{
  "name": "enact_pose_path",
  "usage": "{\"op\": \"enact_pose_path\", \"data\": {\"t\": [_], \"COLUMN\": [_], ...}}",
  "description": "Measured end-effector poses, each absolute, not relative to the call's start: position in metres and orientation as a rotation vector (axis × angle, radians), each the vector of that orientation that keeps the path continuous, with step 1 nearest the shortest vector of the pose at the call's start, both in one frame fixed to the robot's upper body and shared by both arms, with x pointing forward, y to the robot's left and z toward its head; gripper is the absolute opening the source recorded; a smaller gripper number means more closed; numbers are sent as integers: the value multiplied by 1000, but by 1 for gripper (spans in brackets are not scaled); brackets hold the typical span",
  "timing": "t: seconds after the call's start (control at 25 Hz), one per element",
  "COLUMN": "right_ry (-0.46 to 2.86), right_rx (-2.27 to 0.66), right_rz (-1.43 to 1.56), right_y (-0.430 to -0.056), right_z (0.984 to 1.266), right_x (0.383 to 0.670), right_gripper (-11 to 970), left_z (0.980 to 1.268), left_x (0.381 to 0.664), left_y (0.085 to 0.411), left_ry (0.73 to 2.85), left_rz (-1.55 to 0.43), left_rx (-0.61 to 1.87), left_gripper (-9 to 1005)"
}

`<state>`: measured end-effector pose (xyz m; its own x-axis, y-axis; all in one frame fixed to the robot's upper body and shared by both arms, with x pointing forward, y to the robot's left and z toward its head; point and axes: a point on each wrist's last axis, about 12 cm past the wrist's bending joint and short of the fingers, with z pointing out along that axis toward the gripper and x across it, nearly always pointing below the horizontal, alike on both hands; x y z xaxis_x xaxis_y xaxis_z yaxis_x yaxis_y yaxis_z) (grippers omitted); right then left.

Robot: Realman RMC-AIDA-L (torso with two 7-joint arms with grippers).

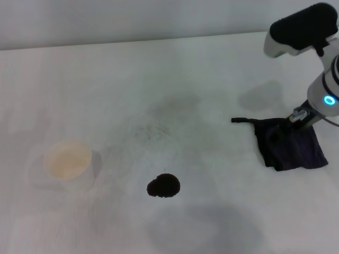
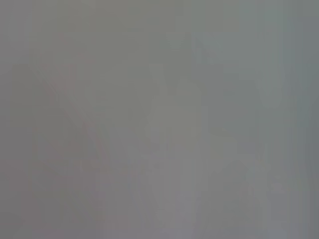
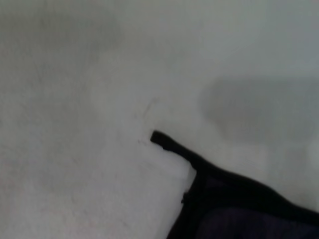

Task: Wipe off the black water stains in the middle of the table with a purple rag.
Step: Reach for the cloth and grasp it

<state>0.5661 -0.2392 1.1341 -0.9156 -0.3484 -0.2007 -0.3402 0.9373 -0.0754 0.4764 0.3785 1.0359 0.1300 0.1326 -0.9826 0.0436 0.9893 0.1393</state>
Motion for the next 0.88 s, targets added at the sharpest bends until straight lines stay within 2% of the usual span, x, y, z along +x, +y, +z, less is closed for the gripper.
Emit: {"op": "enact_pose_path", "data": {"t": [0.52, 0.88], "right_ry": [2944, 2953], "right_rx": [-524, -590], "right_rz": [-103, -164], "right_y": [-239, -233], "right_z": [1120, 1114], "right_x": [573, 572], "right_gripper": [733, 579], "left_z": [1034, 1032], "left_x": [476, 473], "left_y": [376, 376], "left_ry": [1450, 1459], "left_rz": [58, 59], "left_rx": [153, 144], "left_gripper": [876, 877]}}
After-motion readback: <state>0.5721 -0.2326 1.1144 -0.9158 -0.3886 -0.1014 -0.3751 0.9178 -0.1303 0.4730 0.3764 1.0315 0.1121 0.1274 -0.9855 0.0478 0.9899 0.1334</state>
